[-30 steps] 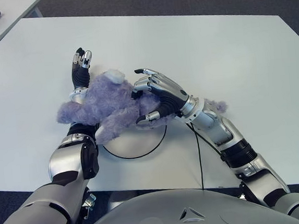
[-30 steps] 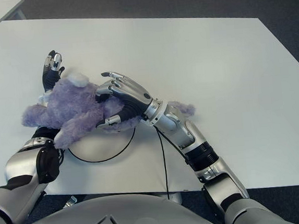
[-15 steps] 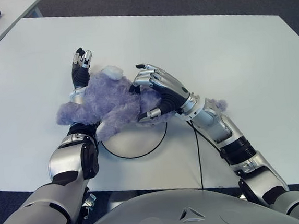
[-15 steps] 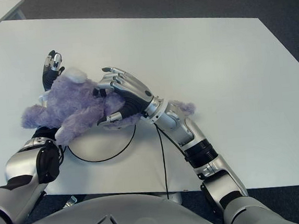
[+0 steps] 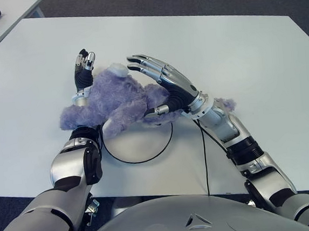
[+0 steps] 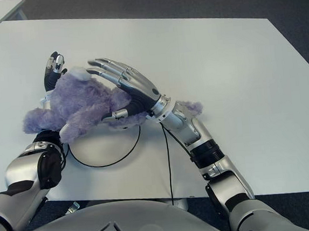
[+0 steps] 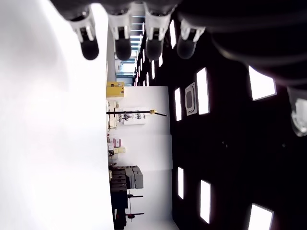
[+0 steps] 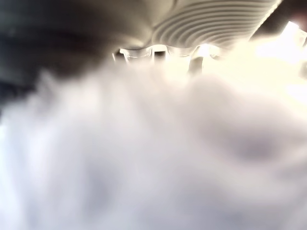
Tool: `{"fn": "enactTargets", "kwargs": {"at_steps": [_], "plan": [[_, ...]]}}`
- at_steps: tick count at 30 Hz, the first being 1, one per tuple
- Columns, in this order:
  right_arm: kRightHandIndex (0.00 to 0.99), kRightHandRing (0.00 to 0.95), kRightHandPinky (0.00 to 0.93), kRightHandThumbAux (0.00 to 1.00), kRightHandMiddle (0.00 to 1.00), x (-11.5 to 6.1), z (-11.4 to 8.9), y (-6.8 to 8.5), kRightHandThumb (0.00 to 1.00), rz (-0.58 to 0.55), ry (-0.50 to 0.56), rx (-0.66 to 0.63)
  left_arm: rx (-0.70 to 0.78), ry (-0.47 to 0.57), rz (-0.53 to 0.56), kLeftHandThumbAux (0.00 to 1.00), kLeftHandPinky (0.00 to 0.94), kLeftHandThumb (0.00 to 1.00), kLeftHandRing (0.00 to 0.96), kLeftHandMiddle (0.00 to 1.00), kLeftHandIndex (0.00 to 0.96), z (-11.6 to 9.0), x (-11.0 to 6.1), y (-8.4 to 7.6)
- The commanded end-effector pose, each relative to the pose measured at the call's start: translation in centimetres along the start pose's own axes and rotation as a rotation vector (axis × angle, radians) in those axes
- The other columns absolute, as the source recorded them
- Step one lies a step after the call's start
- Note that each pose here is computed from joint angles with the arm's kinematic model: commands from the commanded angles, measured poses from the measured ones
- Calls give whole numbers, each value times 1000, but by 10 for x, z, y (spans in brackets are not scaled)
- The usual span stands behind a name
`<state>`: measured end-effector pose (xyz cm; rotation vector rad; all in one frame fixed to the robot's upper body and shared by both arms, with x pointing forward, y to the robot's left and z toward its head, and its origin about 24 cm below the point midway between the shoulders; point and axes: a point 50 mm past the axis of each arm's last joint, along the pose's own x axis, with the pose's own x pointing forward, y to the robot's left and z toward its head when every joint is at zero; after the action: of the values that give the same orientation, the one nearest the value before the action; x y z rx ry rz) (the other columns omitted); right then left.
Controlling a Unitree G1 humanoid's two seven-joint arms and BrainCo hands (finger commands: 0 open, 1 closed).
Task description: Put the doll into the plate.
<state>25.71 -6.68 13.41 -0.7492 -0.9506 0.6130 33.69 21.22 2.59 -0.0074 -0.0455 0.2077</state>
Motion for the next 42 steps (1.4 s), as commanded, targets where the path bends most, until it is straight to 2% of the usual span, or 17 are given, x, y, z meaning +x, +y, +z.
{"fn": "enactTargets", "kwargs": {"at_steps": [1,18,24,36,42], "plan": [[0,0,0,237,0,3,-3,-4,111,-31,-15,7,-97,391,-31,337,0,0,0,19,0,-105,-104,-18],[0,0,0,246,0,6,-4,-13,129,-64,-37,10,-63,416,-7,330,0,0,0,21,0,-107,-104,-17],[0,0,0,258,0,5,-4,-17,133,-81,-32,37,-70,417,-12,329,0,0,13,49,1,-107,-104,-18],[0,0,0,285,0,6,-4,-22,128,-138,-32,31,-69,418,-24,337,0,0,30,71,23,-107,-103,-17],[0,0,0,308,0,7,-4,-24,135,-162,-31,87,-73,433,-9,353,0,0,46,98,66,-108,-102,-17]]}}
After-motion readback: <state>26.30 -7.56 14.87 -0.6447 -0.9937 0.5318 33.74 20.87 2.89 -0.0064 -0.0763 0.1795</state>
